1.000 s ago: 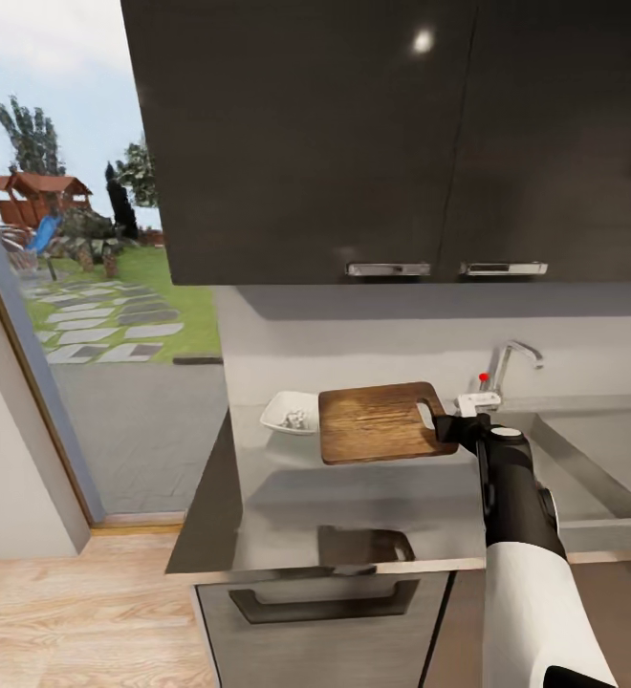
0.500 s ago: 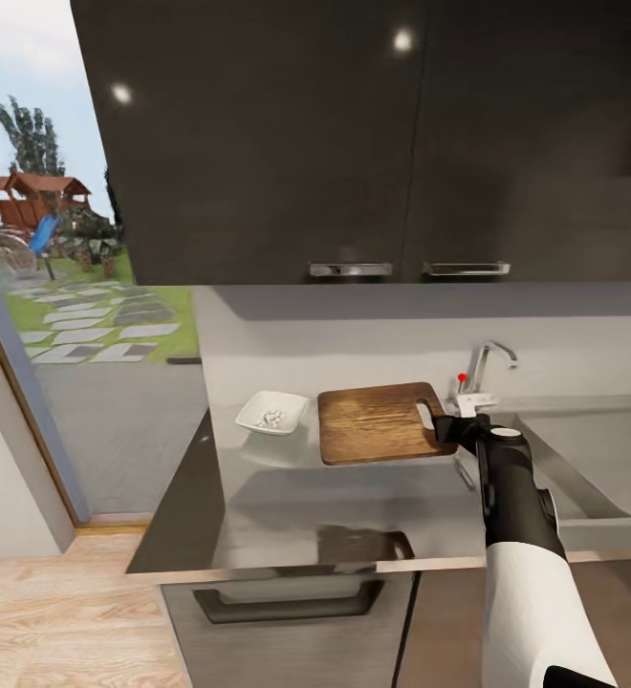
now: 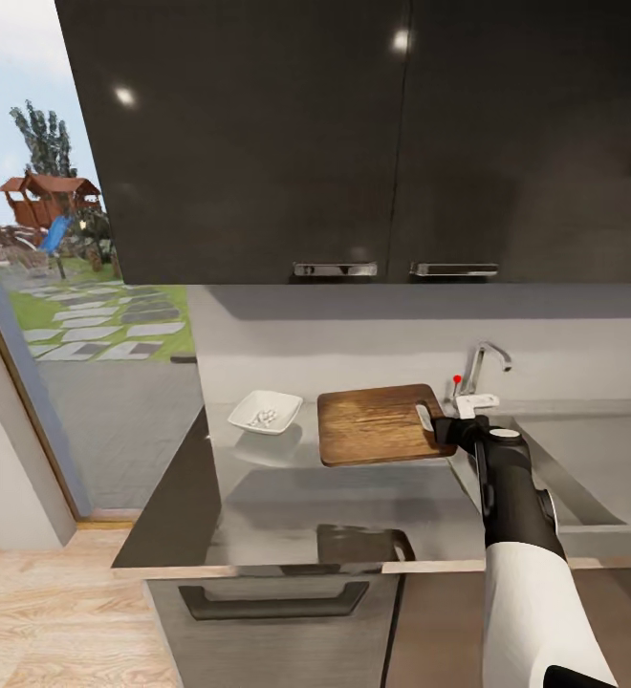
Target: In the kitchen, take the Vidalia onion out of the sink, dice it on the chopping board with the paring knife, put the diced onion into the bowl on the countertop, then place both the paring knife and the chopping board into the sink.
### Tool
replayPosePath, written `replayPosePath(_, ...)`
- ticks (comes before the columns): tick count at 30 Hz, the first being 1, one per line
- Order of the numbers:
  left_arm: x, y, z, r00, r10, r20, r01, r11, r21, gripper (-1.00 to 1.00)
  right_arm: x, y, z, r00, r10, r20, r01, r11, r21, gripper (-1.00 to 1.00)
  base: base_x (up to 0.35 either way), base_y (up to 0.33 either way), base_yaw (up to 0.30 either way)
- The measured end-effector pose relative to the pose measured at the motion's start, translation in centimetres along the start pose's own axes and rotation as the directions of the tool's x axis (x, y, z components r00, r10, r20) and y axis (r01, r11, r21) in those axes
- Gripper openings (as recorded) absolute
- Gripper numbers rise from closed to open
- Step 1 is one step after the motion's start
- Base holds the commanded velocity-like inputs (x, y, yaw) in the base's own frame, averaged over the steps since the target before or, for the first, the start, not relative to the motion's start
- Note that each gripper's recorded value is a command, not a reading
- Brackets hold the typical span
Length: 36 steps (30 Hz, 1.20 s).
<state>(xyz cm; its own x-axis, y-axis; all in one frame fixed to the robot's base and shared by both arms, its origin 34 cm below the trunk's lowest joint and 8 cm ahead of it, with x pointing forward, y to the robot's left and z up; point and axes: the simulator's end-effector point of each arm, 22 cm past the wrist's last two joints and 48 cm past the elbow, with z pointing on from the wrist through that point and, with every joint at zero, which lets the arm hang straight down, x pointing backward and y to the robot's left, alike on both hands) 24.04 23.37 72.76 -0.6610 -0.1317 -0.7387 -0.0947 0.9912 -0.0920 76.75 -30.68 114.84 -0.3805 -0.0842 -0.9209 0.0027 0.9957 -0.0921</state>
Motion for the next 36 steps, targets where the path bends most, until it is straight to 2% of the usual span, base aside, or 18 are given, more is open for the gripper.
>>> replayPosePath(6, 0.0, 0.0, 0.0, 1.000, 0.001, 0.000, -0.001, 1.000, 0.000, 1.00, 0.5, -1.1, 0.1, 1.000, 0.006, -0.007, -0.006, 0.999, 0.043, -1.00, 0.000, -0.001, 0.002)
replayPosePath(9, 0.0, 0.2, 0.0, 1.000, 0.001, -0.001, -0.001, 1.000, -0.002, 1.00, 4.0, -6.5, 0.0, 0.994, 0.098, -0.044, -0.088, 0.977, 0.193, -1.00, 0.000, 0.000, 0.000)
replayPosePath(10, 0.0, 0.2, 0.0, 1.000, 0.001, -0.001, -0.001, 1.000, -0.003, 1.00, 5.0, -8.3, -0.3, 0.988, 0.151, -0.028, -0.140, 0.961, 0.237, -1.00, 0.000, 0.000, 0.000)
replayPosePath(11, 0.2, 0.2, 0.0, 1.000, 0.001, -0.005, -0.001, 1.000, -0.003, 1.00, 5.6, -10.4, -0.8, 0.987, 0.162, -0.012, -0.151, 0.942, 0.300, -1.00, 0.000, 0.000, 0.000)
replayPosePath(14, 0.5, 0.2, -0.1, 1.000, 0.001, -0.013, -0.001, 1.000, -0.004, 1.00, 6.4, -12.8, -1.5, 0.982, 0.187, 0.005, -0.173, 0.904, 0.392, -1.00, 0.000, 0.000, 0.000)
replayPosePath(16, 0.7, 0.3, -0.2, 1.000, 0.002, -0.019, -0.003, 1.000, -0.005, 1.00, 6.9, -15.1, -2.6, 0.981, 0.194, 0.009, -0.173, 0.855, 0.489, -1.00, 0.000, 0.000, 0.000)
replayPosePath(17, 0.9, 0.4, -0.2, 1.000, 0.003, -0.022, -0.003, 1.000, -0.006, 1.00, 7.1, -15.7, -3.0, 0.976, 0.215, 0.021, -0.194, 0.833, 0.518, -1.00, 0.000, 0.000, 0.000)
replayPosePath(18, 1.1, 0.4, -0.3, 1.000, 0.003, -0.026, -0.003, 1.000, -0.006, 1.00, 7.4, -16.6, -3.6, 0.967, 0.251, 0.041, -0.230, 0.796, 0.560, -1.00, 0.000, 0.000, 0.000)
replayPosePath(20, 1.2, 0.5, -0.3, 1.000, 0.004, -0.028, -0.004, 1.000, -0.007, 1.00, 8.0, -17.5, -4.2, 0.942, 0.326, 0.083, -0.309, 0.741, 0.596, -1.00, 0.000, 0.000, 0.000)
replayPosePath(21, 1.3, 0.5, -0.4, 1.000, 0.004, -0.031, -0.004, 1.000, -0.007, 1.00, 9.0, -18.3, -5.0, 0.903, 0.412, 0.123, -0.390, 0.664, 0.638, -1.00, 0.000, 0.000, 0.000)
replayPosePath(22, 1.4, 0.5, -0.4, 0.999, 0.004, -0.033, -0.004, 1.000, -0.007, 1.00, 9.5, -18.9, -5.7, 0.893, 0.430, 0.132, -0.400, 0.626, 0.669, -1.00, 0.000, 0.000, 0.000)
replayPosePath(24, 1.4, 0.5, -0.4, 0.999, 0.004, -0.034, -0.004, 1.000, -0.008, 1.00, 10.2, -19.3, -6.3, 0.869, 0.471, 0.153, -0.434, 0.574, 0.695, -1.00, 0.000, 0.000, 0.000)
replayPosePath(26, 1.5, 0.5, -0.4, 0.999, 0.004, -0.036, -0.004, 1.000, -0.008, 1.00, 10.6, -19.2, -6.5, 0.855, 0.495, 0.153, -0.444, 0.549, 0.708, -1.00, 0.000, 0.000, 0.000)
replayPosePath(29, 1.5, 0.5, -0.4, 0.999, 0.004, -0.037, -0.004, 1.000, -0.008, 1.00, 10.9, -20.3, -6.5, 0.856, 0.509, 0.094, -0.400, 0.536, 0.743, -1.00, 0.000, 0.000, 0.000)
replayPosePath(32, 1.5, 0.5, -0.4, 0.999, 0.004, -0.036, -0.004, 1.000, -0.008, 1.00, 9.6, -20.8, -5.0, 0.838, 0.542, 0.058, -0.395, 0.531, 0.750, -1.00, 0.000, 0.000, 0.000)
replayPosePath(33, 1.5, 0.5, -0.4, 0.999, 0.004, -0.035, -0.004, 1.000, -0.007, 1.00, 8.9, -21.3, -4.9, 0.841, 0.539, 0.054, -0.386, 0.525, 0.758, -1.00, 0.000, 0.000, 0.000)
replayPosePath(35, 1.5, 0.5, -0.4, 0.999, 0.004, -0.035, -0.004, 1.000, -0.007, 1.00, 8.8, -22.0, -4.4, 0.823, 0.567, 0.037, -0.381, 0.503, 0.775, -1.00, 0.000, 0.000, 0.000)
replayPosePath(36, 1.5, 0.5, -0.4, 0.999, 0.004, -0.035, -0.004, 1.000, -0.007, 1.00, 9.6, -22.5, -4.4, 0.803, 0.595, 0.021, -0.378, 0.482, 0.790, -1.00, 0.000, 0.000, 0.000)
